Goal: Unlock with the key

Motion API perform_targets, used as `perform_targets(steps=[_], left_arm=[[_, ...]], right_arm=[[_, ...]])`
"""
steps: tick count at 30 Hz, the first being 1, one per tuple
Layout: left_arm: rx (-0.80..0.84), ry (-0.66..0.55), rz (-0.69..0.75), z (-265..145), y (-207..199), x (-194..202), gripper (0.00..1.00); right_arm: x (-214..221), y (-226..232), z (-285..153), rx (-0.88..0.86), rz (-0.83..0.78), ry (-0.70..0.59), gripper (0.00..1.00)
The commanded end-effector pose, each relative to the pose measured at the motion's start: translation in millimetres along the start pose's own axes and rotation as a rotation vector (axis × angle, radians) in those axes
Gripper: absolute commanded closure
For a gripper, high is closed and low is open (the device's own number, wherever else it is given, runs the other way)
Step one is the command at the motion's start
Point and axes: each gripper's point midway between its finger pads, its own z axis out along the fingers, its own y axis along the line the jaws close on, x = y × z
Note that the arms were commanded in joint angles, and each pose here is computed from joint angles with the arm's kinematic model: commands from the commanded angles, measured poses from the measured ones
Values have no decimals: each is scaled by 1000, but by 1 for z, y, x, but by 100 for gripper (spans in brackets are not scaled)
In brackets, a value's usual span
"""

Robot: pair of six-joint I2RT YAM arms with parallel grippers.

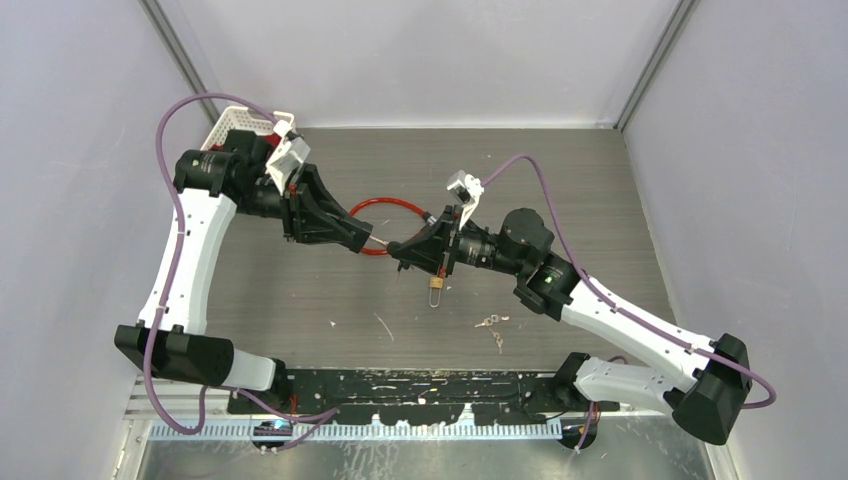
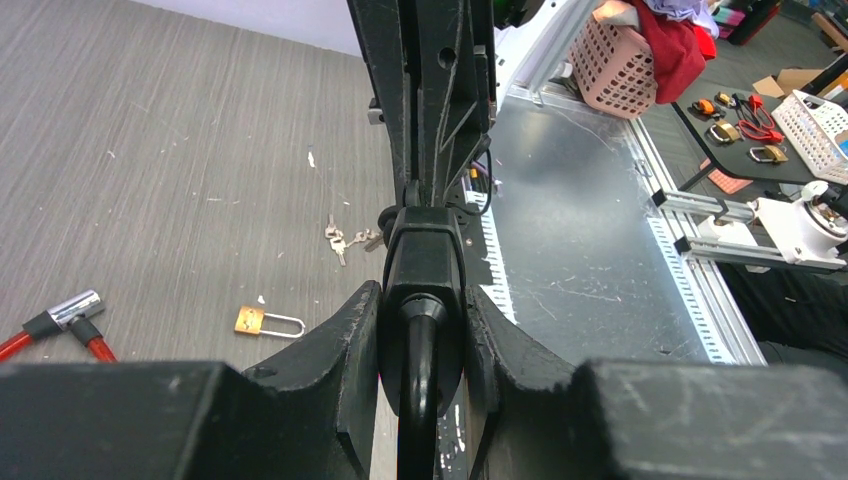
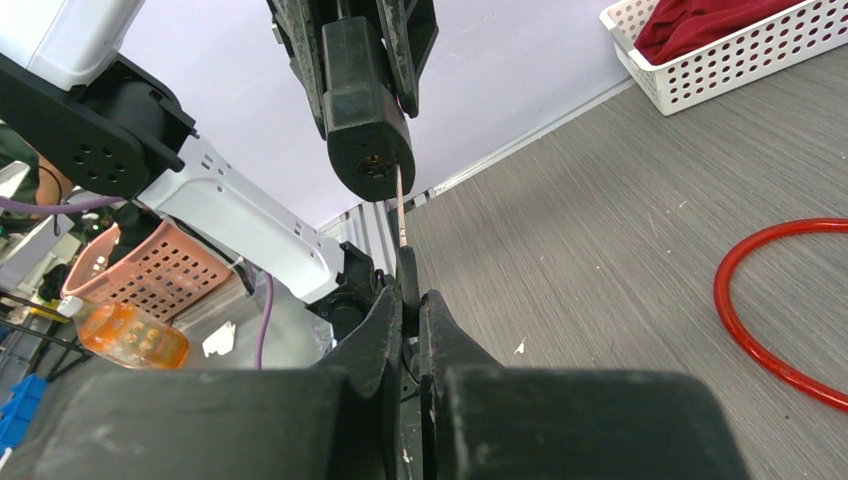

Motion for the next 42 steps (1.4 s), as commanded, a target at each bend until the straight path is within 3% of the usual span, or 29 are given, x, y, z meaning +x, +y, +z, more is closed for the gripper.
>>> perform_targets(steps=[1,20,27,33,36,38,39,40,42], left_arm=[[102,-179,-134,3,-45,-31,100],[100,-180,-159,3,-39,-28,100],[13,-213,-180,-16,-2,-39,100],[-82,-183,-76,-36,21,-55,100],[-200,-8,54,-47,47,-53,100],[-491,80,-8,-70,110,-55,100],[-659,41,-47,-89,134,-63,100],[-706,-7,-39,-97,140,-71,100],[-618,-76,-19,-86,127,-80,100]], right_arm=[[-21,12,3,-46,-35,-75,99],[-23,13,10,-63,-33,-84,99],[-14,-17,2,104,-107,-14,99],[-24,-34,-15,214,-153,-4,99],[-27,-35,-18,215,-143,-5,99],[-27,-35,-16,205,-133,-1,99],[-28,-33,-15,200,-127,0,99],[-28,-33,-15,196,-123,2,99],[-29,-31,-15,191,-118,-1,99]])
